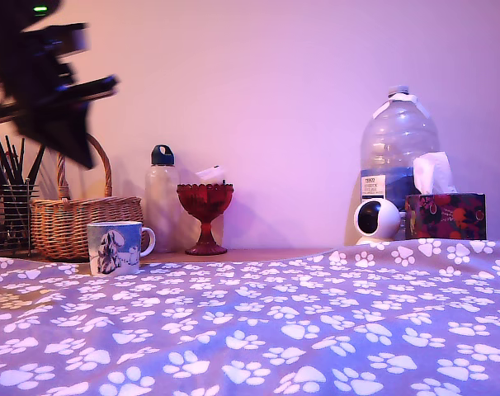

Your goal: Pick the coffee capsule and then drop it inside the coffee cup in front of you

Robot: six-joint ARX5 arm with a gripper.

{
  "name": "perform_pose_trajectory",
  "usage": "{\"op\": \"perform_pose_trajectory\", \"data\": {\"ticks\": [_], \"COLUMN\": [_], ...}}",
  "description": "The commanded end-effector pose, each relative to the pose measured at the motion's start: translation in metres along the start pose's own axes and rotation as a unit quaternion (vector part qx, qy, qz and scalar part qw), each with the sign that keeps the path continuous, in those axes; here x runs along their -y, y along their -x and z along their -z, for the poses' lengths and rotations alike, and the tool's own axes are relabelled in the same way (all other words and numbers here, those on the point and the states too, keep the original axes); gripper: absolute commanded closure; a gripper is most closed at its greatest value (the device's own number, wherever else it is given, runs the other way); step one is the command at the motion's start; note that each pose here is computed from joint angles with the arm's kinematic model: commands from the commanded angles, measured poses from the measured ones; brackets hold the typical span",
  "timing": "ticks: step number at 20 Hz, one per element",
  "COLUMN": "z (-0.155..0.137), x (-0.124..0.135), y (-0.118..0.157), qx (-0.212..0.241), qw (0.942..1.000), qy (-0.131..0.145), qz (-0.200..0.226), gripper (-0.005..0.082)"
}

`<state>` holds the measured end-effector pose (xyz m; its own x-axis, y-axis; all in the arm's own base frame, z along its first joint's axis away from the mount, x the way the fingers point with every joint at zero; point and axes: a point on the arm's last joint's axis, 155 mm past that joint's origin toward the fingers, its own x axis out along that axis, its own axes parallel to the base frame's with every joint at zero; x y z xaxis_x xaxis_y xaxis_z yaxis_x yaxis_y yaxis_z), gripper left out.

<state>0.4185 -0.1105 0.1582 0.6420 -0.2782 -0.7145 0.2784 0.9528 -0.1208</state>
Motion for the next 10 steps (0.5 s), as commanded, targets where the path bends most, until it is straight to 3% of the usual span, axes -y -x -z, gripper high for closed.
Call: {"op": "perform_pose_trajectory", "data": {"ticks": [1,10], "z": [0.012,0.068], "x": [-0.009,-0.021], "y": [0.007,0.035], "qx": [0.006,0.030], "qw": [0.9999,0.9971], "qy": [0.012,0.066], "qz": [-0.008,-0.022], "gripper": [0.0784,0.0783]}}
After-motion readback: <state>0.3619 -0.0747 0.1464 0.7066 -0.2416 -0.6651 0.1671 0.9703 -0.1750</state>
